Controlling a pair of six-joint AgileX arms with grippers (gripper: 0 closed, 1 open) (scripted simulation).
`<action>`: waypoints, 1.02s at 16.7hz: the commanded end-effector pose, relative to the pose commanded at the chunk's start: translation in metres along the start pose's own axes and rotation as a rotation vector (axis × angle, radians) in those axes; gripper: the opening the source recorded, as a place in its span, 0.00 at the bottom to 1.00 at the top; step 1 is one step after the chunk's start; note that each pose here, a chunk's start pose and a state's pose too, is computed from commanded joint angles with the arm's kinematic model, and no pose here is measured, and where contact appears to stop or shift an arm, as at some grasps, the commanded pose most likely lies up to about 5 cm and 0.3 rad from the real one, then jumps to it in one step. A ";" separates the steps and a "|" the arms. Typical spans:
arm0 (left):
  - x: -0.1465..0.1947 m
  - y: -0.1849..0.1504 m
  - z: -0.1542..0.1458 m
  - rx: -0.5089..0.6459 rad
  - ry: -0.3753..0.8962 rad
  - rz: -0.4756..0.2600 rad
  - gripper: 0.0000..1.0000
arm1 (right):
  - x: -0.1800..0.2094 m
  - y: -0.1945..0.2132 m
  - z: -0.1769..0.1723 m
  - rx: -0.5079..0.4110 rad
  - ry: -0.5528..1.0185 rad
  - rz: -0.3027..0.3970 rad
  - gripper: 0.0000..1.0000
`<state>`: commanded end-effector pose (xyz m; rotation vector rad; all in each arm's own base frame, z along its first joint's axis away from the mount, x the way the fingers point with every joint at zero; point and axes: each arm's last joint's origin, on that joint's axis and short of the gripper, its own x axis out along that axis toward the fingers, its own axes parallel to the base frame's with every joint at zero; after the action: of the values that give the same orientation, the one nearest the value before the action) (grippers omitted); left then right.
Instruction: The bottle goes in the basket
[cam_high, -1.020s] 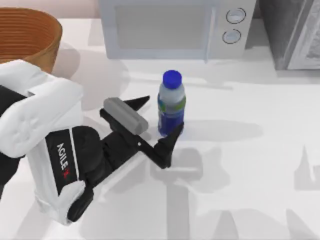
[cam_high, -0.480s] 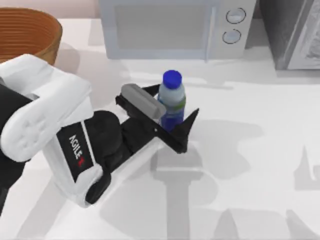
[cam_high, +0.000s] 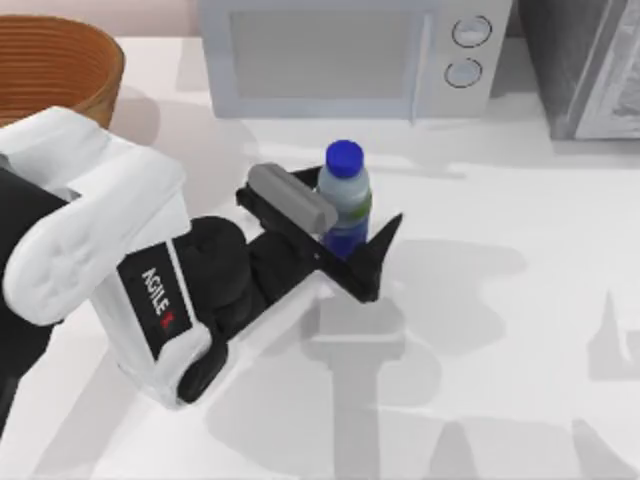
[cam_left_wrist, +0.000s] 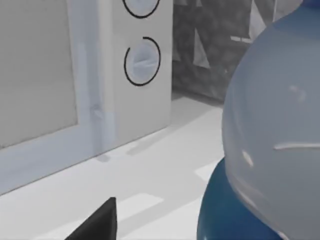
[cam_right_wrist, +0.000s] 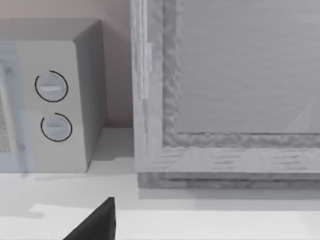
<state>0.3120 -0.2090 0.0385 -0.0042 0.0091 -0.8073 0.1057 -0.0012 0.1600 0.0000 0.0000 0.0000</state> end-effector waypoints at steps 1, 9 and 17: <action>0.000 0.000 0.000 0.000 0.000 0.000 0.85 | 0.000 0.000 0.000 0.000 0.000 0.000 1.00; 0.000 0.000 0.000 0.000 0.000 0.000 0.25 | 0.000 0.000 0.000 0.000 0.000 0.000 1.00; 0.000 0.000 0.000 0.000 0.000 0.000 0.00 | 0.000 0.000 0.000 0.000 0.000 0.000 1.00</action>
<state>0.3120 -0.2090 0.0385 -0.0042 0.0091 -0.8073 0.1057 -0.0012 0.1600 0.0000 0.0000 0.0000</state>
